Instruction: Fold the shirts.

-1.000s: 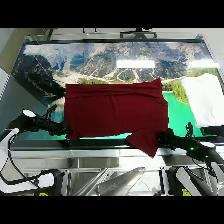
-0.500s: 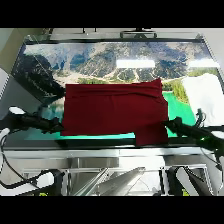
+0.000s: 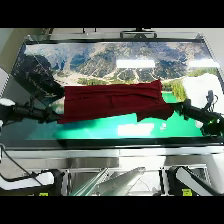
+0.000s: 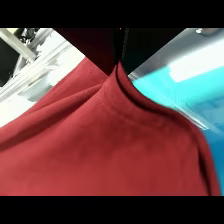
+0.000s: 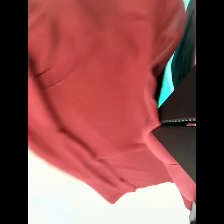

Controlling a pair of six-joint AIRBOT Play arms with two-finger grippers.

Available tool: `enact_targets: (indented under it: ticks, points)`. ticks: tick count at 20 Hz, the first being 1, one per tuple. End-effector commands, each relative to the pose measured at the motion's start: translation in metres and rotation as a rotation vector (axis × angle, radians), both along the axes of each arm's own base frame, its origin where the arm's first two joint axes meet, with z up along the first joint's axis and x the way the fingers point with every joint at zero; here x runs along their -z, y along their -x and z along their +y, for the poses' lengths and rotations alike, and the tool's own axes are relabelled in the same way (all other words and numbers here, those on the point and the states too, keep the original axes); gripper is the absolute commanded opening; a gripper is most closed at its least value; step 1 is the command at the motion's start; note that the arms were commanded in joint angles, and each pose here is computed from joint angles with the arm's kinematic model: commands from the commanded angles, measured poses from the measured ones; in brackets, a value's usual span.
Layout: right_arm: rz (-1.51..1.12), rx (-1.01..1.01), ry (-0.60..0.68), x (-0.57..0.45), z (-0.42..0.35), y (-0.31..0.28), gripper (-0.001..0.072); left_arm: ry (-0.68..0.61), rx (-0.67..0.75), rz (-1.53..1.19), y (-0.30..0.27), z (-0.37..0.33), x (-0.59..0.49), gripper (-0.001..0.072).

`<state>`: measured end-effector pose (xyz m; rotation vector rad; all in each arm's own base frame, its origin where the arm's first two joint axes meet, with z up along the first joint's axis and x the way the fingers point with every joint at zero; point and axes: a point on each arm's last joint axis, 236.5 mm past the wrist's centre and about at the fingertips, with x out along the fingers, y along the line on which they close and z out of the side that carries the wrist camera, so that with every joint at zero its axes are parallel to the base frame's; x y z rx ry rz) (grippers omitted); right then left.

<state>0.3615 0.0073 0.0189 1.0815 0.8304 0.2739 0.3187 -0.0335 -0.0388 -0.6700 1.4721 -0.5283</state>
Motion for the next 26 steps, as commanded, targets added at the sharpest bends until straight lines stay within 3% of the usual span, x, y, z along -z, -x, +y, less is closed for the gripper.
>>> enact_targets:
  ticks: [1,9,20,21,22,24,26]
  points:
    - [-0.048,-0.013,-0.007,0.004,0.006,-0.047,0.0021,-0.009,0.033,-0.033,-0.050,-0.007,-0.007,0.0029]
    - [-0.117,-0.120,0.070,0.022,0.032,-0.156,0.0022,-0.035,0.031,-0.075,-0.152,0.014,0.012,0.0029]
    - [-0.082,-0.250,0.314,0.084,0.020,-0.162,0.0040,-0.032,0.102,-0.085,-0.195,0.000,0.062,0.0023]
    - [-0.088,-0.243,0.317,0.081,0.016,-0.164,0.0195,-0.029,0.097,-0.077,-0.194,0.003,0.061,0.0079]
    - [-0.102,-0.239,0.321,0.075,0.009,-0.166,0.0359,-0.028,0.082,-0.070,-0.193,0.009,0.059,0.0280]
    - [-0.159,-0.249,0.357,0.056,-0.013,-0.172,0.0414,-0.033,0.030,-0.077,-0.195,0.030,0.045,0.0291]
    - [-0.151,-0.239,0.412,0.051,-0.043,-0.172,0.0705,-0.037,-0.035,-0.115,-0.199,0.055,0.021,0.0291]
